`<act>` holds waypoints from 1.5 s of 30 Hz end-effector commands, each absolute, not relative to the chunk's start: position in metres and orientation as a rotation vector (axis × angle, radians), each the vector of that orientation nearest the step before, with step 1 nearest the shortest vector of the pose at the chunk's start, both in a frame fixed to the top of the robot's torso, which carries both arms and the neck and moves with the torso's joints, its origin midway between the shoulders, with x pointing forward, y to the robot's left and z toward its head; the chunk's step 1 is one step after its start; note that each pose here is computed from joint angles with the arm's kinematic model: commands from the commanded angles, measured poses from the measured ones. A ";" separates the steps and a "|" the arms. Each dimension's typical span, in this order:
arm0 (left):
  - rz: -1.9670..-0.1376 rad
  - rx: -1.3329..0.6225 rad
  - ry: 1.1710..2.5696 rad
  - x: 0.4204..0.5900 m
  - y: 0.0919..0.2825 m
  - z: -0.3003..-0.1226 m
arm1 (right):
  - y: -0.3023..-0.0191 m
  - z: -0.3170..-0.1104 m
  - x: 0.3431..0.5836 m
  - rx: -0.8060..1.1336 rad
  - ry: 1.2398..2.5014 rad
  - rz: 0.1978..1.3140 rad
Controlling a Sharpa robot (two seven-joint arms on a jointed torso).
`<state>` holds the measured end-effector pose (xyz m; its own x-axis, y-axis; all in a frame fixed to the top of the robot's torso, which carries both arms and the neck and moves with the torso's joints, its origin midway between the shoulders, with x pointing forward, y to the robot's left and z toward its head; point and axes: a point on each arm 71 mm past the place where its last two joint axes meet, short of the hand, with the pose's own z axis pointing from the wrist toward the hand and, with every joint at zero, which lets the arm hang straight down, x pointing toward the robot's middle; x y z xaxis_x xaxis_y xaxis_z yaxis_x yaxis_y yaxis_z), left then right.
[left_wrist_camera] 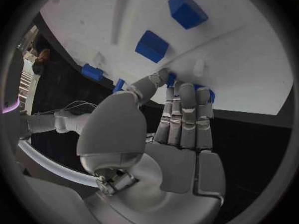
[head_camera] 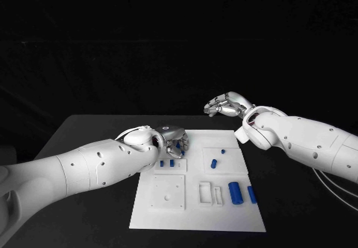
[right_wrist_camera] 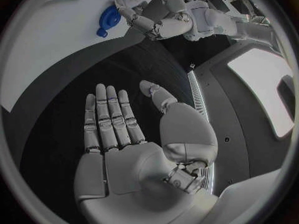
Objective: Assemble the parts on the task board
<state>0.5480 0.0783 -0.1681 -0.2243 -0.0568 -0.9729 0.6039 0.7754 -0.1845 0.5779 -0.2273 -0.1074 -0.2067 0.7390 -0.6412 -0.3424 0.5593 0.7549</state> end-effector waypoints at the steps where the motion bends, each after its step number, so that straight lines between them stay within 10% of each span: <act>1: -0.621 0.462 1.763 0.546 0.080 -0.178 | -0.226 -0.107 0.577 0.349 1.477 1.037; 45: -0.668 0.401 1.611 0.544 0.092 -0.172 | -0.227 -0.107 0.578 0.350 1.472 1.036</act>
